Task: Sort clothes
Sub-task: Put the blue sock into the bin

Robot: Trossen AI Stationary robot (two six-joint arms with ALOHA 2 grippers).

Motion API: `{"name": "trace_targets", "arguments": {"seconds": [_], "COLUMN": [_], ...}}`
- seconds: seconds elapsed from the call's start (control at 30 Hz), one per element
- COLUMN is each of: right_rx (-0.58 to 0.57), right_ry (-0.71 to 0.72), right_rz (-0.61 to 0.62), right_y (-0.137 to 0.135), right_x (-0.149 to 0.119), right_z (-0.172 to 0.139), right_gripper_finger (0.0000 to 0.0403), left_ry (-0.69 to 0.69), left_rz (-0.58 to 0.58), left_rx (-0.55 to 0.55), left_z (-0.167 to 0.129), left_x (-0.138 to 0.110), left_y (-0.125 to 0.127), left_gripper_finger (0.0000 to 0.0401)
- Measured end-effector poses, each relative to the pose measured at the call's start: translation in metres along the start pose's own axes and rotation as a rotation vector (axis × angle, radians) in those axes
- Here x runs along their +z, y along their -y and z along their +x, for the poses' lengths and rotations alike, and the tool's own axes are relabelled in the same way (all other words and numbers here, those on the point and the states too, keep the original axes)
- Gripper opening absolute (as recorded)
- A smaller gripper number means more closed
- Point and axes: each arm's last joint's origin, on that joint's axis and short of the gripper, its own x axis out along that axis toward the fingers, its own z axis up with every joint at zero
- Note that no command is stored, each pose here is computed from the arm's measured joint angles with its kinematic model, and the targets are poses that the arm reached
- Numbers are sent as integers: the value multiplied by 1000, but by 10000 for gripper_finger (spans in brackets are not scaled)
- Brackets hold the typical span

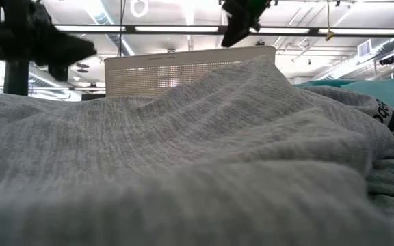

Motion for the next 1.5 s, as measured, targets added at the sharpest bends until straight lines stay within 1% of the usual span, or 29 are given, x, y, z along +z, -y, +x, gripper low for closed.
{"name": "trace_targets", "arguments": {"seconds": [0.1,0.2,0.37,0.47,0.57,0.63,0.73,0.83,1.0,1.1,1.17,1.2,1.3,1.4,1.5], "right_rx": [7,18,48,72,80,70,72,115,188,184,177,178,206,271,342], "right_ry": [-10,-31,-106,-154,-177,-167,-137,-120,-152,-176,-185,-193,-191,-169,-133], "right_rz": [-3,26,119,168,169,168,178,202,256,272,285,294,328,356,381], "right_y": [3,6,5,0,-8,-15,-24,-34,-54,-68,-80,-87,-110,-136,-160], "right_x": [-4,-11,-28,-40,-52,-59,-72,-86,-114,-135,-148,-155,-173,-190,-204], "right_z": [-20,-45,-82,-103,-120,-132,-148,-160,-167,-164,-159,-156,-145,-134,-124], "right_gripper_finger": [139,138,137,137,132,128,123,119,118,118,118,118,118,118,117], "left_ry": [-27,-111,-356,-542,-679,-741,-830,-900,-1003,-1038,-1051,-1056,-1045,-1023,-1012], "left_rz": [-4,10,72,136,189,200,187,199,241,293,303,300,312,333,339], "left_rx": [-39,-52,-68,-62,-63,-85,-120,-128,-103,-82,-48,-31,4,46,48], "left_z": [2,8,35,56,75,85,95,100,104,105,106,107,113,122,134], "left_x": [13,25,31,23,8,-2,-19,-34,-56,-65,-70,-70,-63,-48,-25], "left_y": [4,9,25,36,46,51,56,60,59,58,57,56,58,62,70], "left_gripper_finger": [117,117,117,117,117,117,117,117,117,117,104,89,21,6,3]}}
